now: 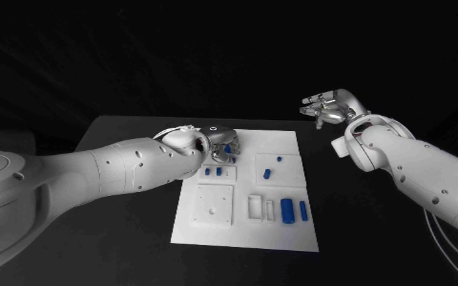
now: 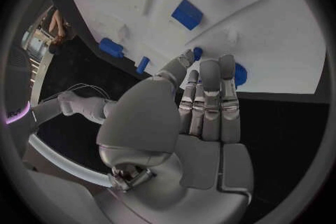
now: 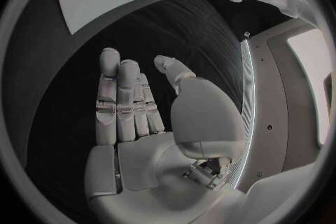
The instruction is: Assemble the parts on the task board
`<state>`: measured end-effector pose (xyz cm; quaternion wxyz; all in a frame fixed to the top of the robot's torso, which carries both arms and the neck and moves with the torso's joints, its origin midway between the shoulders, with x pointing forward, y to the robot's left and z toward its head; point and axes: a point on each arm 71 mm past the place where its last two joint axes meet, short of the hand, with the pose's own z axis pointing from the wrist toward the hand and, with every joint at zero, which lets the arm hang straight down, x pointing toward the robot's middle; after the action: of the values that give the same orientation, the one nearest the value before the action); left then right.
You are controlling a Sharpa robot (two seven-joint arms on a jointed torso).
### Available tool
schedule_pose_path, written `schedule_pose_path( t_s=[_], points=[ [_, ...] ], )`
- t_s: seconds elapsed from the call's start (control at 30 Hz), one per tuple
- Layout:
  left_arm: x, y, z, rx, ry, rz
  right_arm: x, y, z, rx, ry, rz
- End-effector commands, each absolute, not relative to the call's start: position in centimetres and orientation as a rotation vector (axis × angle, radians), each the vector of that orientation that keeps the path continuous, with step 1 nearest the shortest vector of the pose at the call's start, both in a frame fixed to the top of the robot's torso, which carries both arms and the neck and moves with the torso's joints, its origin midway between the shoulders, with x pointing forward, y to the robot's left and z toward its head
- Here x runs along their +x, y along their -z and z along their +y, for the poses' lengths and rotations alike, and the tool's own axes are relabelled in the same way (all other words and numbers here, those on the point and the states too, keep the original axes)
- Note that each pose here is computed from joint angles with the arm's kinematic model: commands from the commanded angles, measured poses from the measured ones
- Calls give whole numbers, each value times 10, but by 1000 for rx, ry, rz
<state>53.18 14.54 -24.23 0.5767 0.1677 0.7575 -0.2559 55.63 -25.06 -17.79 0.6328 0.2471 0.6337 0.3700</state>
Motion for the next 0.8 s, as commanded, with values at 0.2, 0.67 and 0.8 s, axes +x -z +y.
schedule_pose_path(
  t_s=[0.2, 0.67, 0.8],
  points=[
    [530, 248, 142, 419, 589, 1775, 556, 177, -248, 553, -866, 1451],
    [532, 252, 142, 417, 573, 1800, 556, 177, -247, 551, -870, 1455],
    [533, 253, 143, 418, 559, 1805, 556, 177, -247, 552, -871, 1455]
  ],
)
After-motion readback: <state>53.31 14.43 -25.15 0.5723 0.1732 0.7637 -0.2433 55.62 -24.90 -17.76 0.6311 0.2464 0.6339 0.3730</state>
